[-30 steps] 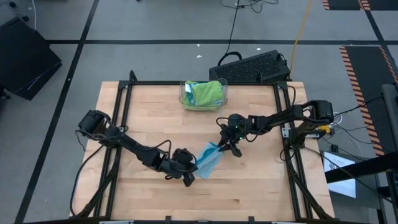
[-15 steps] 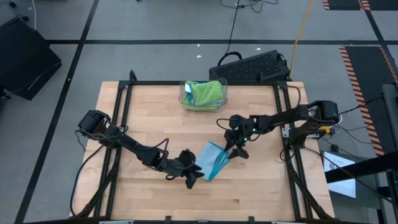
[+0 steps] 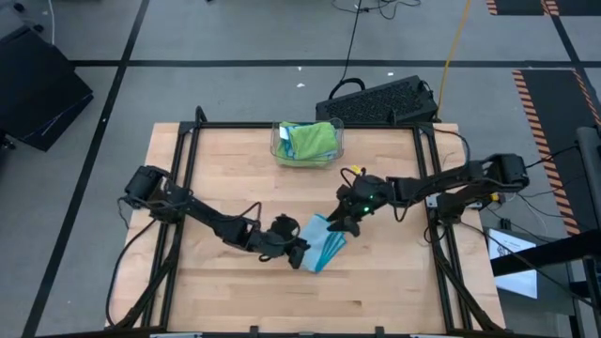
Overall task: Fold microfiber towels
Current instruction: Fold the blue microfiber cloth
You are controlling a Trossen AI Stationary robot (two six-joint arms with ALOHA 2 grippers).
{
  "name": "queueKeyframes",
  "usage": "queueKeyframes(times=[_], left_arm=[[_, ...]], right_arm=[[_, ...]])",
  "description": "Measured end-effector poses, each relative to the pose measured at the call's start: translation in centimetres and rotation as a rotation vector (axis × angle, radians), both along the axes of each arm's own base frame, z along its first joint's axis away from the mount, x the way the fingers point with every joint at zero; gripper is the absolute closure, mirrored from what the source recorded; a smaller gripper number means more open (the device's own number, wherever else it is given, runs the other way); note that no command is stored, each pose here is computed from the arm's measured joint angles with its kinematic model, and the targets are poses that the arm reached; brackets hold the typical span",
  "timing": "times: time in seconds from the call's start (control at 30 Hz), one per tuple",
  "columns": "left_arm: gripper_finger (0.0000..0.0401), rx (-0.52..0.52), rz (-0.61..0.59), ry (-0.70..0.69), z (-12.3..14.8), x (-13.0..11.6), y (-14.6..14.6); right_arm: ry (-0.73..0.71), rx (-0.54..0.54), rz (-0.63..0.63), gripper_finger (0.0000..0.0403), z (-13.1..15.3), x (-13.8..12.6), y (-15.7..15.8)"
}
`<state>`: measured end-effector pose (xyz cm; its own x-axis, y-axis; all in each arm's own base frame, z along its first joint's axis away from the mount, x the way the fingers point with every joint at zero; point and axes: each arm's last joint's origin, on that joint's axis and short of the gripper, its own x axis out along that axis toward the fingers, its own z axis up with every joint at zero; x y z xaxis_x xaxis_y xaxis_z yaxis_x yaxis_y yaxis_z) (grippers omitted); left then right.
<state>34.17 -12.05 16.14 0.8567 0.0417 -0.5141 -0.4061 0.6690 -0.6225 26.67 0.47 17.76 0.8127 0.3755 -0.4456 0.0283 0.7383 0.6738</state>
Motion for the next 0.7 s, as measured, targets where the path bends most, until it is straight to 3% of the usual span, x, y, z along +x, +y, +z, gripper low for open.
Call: queueKeyframes(times=[0.1, 0.3, 0.43, 0.53, 0.7], left_arm=[[0.0308, -0.035, -0.005, 0.091, -2.5, 0.3, 0.3], [0.0325, -0.189, -0.091, 0.178, -6.0, 1.0, -0.2], [0.0325, -0.188, -0.116, 0.2, -6.2, 0.9, -0.2], [0.0325, -0.145, -0.142, 0.216, -5.5, 0.5, 0.0], [0.0325, -0.15, -0.169, 0.218, -2.9, 0.0, 0.9]], right_arm=[[0.005, 0.018, -0.067, 0.0211, -1.0, 0.9, 0.6], [0.174, 0.016, -0.101, 0.0294, -5.1, 1.6, 1.0], [0.275, 0.015, -0.1, 0.0332, -7.4, 1.6, 1.0], [0.335, 0.077, -0.104, 0.0355, -8.3, 1.6, 1.1], [0.333, 0.123, -0.129, 0.0376, -6.7, 1.0, 1.3]])
